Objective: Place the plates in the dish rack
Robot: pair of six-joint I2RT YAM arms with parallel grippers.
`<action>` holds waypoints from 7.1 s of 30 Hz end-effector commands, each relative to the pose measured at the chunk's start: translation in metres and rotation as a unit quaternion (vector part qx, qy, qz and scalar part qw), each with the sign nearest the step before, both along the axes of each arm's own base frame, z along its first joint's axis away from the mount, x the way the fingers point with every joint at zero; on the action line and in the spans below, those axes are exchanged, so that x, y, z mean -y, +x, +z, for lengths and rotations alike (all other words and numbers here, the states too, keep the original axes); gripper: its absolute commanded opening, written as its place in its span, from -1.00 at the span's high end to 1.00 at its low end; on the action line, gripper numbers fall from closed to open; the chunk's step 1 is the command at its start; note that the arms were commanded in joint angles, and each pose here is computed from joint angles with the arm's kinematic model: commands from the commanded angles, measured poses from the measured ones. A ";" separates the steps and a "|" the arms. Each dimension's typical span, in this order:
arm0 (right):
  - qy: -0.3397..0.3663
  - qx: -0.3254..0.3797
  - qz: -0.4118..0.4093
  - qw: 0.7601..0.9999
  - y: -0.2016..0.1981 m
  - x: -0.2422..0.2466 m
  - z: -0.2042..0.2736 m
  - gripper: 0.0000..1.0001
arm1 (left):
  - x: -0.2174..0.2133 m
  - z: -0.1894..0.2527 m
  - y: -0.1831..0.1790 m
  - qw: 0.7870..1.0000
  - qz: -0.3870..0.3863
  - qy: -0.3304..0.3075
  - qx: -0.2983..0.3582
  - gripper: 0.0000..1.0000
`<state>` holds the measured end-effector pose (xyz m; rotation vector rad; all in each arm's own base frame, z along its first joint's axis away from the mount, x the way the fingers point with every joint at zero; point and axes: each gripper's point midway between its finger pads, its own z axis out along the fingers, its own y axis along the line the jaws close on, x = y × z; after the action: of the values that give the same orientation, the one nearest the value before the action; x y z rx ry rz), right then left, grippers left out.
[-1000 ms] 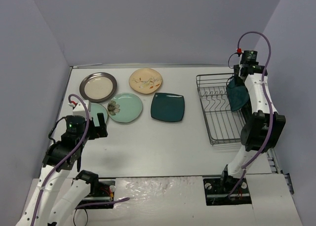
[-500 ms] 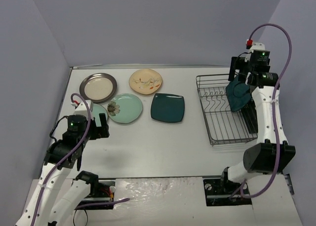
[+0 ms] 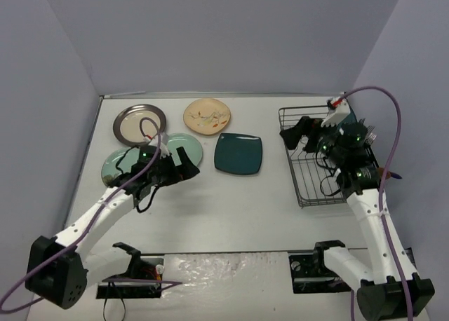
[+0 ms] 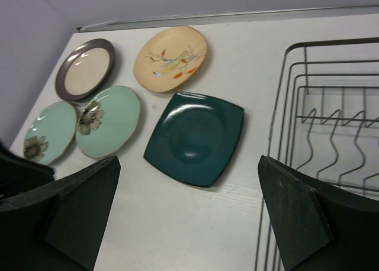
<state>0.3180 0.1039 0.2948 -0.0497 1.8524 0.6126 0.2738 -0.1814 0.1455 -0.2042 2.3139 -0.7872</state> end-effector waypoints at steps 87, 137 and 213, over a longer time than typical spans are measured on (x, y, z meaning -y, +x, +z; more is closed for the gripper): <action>0.205 -0.041 0.147 0.967 -0.032 -0.122 -0.054 -1.00 | 0.038 0.122 0.023 0.912 0.135 -0.348 0.169 1.00; 0.253 0.017 0.296 0.921 -0.028 -0.193 -0.030 1.00 | 0.015 0.144 -0.022 0.889 0.115 -0.403 0.186 1.00; -0.388 -0.070 -0.258 0.882 0.143 0.215 0.009 1.00 | -0.136 0.081 -0.050 0.936 0.093 0.305 0.146 -0.94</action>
<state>0.4398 -0.1076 0.2311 -0.0989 2.2985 -0.5045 0.2183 -0.0491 0.2152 -0.0163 2.1373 0.0051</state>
